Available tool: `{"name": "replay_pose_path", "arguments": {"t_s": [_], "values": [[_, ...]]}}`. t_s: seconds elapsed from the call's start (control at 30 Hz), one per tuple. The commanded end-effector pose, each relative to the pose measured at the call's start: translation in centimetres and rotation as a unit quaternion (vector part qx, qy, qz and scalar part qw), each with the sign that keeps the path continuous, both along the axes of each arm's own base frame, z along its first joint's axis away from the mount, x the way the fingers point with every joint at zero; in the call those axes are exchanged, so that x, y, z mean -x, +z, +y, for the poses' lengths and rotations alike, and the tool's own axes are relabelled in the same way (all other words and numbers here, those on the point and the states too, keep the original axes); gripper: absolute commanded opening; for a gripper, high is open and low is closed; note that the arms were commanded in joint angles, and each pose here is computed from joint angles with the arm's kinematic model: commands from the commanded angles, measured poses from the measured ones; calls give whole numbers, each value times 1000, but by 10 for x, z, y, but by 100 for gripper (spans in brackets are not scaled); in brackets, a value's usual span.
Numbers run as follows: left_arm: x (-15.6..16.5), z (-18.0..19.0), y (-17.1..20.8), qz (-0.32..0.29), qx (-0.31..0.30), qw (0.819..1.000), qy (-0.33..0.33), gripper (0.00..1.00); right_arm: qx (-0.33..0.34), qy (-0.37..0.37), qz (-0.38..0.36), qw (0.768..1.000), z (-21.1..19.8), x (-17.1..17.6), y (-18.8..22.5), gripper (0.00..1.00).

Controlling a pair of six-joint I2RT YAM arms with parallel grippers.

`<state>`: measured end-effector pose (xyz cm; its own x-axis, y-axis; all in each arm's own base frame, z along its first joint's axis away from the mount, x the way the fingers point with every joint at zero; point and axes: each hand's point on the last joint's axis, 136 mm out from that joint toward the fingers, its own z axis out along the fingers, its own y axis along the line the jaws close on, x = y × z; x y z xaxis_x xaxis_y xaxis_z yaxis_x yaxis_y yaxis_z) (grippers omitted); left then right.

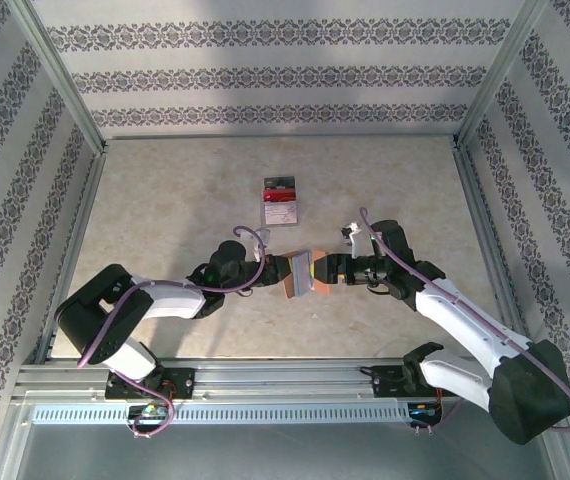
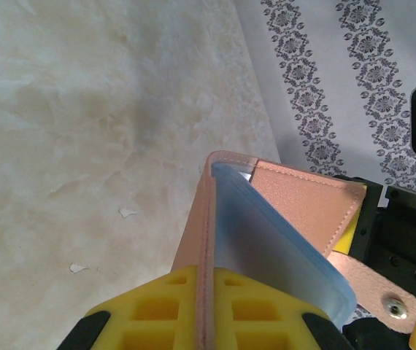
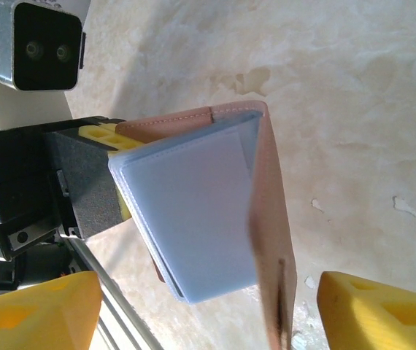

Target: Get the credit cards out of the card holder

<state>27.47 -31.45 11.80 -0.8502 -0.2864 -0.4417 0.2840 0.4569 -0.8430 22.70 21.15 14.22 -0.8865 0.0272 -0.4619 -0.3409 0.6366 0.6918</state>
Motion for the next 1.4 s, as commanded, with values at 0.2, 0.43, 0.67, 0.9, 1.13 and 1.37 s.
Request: {"name": "replay_pose_path", "arguments": {"t_s": [0.2,0.43,0.67,0.9,1.13,1.37], "values": [[-2,-14,26,-18,37,999,-16,0,46,17,-11,999,4,1,-22,87],[-2,-14,25,-14,37,999,-16,0,54,29,-18,998,12,0,-26,93],[-2,-14,24,-12,35,999,-16,0,39,38,-26,998,18,1,-20,98],[-2,-14,24,-11,36,999,-16,0,44,38,-28,998,21,-2,-21,98],[-1,-13,25,-11,38,999,-16,0,57,31,-25,998,20,-5,-27,94],[0,-14,26,-12,43,999,-20,0,69,24,-22,997,17,-8,-34,90]]}}
